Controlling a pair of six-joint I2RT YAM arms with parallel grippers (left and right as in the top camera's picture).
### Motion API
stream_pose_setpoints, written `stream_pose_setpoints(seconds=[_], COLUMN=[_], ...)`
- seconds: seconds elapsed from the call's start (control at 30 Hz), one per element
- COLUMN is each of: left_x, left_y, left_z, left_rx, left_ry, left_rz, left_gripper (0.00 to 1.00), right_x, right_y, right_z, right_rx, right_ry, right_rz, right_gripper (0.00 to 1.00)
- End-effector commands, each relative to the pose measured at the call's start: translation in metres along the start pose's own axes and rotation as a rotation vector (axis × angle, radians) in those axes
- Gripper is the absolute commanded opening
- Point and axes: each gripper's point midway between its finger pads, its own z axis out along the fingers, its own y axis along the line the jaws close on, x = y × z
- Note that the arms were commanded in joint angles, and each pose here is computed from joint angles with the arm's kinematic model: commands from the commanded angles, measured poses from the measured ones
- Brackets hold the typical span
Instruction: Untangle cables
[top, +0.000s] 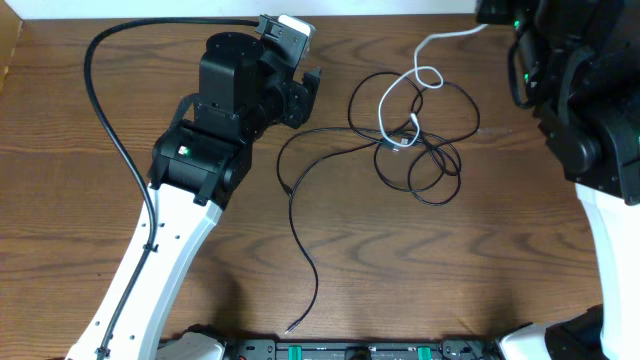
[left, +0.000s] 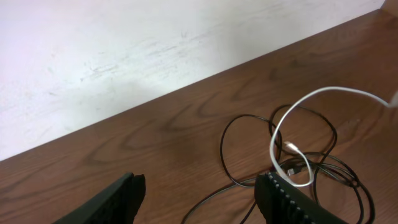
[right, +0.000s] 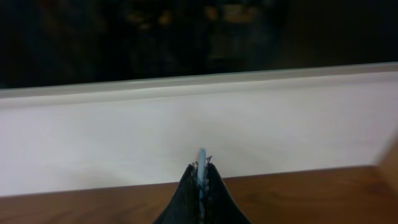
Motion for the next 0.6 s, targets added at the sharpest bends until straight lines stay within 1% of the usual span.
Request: stream_pose_setpoints(seconds=[0.0, 0.43, 0.57], left_x=[-0.006, -0.005, -0.004], left_y=[-0.001, -0.001, -0.001], left_z=[-0.007, -0.006, -0.006], left_rx=[0.01, 0.01, 0.01], left_ry=[-0.02, -0.017, -0.015], left_rz=[-0.005, -0.005, -0.005], left_gripper=[0.61, 0.61, 0.61], right_x=[-0.013, 0.005, 0.016], right_y=[-0.042, -0.164, -0.192], right_z=[-0.007, -0.004, -0.008], right_rx=[0.167, 0.49, 0.559], right_ry=[-0.033, 0.081, 0.136], right_rz=[-0.043, -0.069, -0.083], right_gripper=[0.01, 0.01, 0.01])
